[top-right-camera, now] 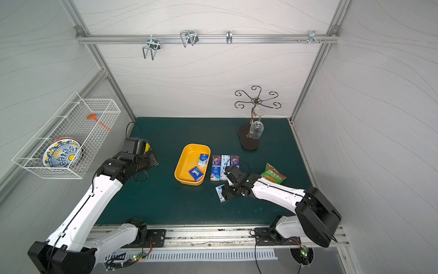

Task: Take the pocket tissues out of the storage box
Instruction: Place the pocket tissues at the center of the board.

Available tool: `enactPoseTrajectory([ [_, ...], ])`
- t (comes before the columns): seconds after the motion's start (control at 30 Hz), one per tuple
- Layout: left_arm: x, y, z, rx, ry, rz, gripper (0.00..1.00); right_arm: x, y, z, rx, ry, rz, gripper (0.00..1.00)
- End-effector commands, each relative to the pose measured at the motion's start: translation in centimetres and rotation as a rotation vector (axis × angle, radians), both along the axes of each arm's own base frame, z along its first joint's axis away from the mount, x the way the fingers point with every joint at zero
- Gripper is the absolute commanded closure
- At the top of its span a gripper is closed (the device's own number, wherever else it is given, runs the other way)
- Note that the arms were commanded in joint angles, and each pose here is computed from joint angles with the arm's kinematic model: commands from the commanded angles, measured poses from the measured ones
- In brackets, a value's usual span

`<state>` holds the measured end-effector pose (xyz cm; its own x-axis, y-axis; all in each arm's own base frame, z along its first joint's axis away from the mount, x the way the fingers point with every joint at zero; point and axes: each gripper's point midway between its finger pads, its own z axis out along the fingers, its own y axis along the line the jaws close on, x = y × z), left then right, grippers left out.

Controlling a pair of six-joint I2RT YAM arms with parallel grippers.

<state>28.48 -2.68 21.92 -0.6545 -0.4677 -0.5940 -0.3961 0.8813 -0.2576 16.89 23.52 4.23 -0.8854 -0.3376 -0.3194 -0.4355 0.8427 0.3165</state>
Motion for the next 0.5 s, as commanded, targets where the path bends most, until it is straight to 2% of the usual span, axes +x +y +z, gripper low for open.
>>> enactPoseTrajectory([
  [0.0, 1.06, 0.00, 1.96, -0.017, -0.066, 0.014, 0.54, 0.07, 1.30, 0.94, 0.115, -0.010, 0.030, 0.35],
  [0.47, 1.11, 0.00, 1.81, -0.016, -0.064, 0.014, 0.54, 0.90, 1.95, 1.16, 0.162, 0.007, 0.022, 0.35],
])
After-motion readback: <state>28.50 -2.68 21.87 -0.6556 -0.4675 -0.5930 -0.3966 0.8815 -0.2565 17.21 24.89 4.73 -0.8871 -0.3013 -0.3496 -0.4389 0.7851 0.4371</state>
